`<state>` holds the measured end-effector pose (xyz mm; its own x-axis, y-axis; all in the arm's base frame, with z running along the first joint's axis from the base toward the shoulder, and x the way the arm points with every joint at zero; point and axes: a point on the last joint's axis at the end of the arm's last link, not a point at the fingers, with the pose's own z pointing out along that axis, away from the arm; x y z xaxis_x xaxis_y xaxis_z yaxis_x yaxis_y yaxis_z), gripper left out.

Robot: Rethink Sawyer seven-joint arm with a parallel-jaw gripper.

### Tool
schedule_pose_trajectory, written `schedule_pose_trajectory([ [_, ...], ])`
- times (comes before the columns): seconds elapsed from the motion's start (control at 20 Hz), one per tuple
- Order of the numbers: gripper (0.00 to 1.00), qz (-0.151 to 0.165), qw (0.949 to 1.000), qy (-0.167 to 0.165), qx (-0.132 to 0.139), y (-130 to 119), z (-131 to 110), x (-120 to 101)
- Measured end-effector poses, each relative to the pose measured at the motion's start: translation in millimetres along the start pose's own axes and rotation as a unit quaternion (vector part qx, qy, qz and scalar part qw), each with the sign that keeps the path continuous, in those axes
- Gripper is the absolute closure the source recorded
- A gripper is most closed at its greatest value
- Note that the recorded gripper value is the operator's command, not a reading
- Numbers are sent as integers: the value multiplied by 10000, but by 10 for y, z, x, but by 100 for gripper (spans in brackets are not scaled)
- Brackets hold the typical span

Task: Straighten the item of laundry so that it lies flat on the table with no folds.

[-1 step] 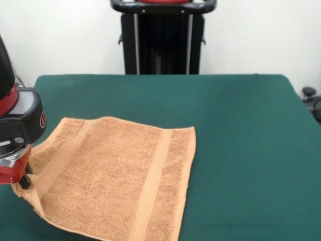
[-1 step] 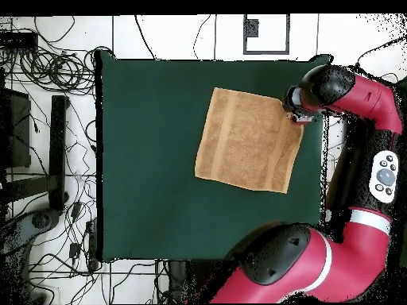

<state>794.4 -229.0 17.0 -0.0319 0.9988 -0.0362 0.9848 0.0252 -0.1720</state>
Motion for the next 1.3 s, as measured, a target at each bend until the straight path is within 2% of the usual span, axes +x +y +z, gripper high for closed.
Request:
schedule_pose_trajectory([
  [0.4, 100, 27, 9990, -183, -398, 85, 27, -110],
  [0.55, 100, 60, 9984, -220, -508, 94, 77, -175],
  [0.6, 100, 84, 9983, -216, -531, 81, 163, -211],
  [0.65, 0, 109, 9982, -213, -554, 68, 248, -247],
  [1.0, 0, 128, 9977, -216, -625, 53, 481, -268],
  [1.3, 0, 120, 9972, -237, -696, 67, 529, -260],
])
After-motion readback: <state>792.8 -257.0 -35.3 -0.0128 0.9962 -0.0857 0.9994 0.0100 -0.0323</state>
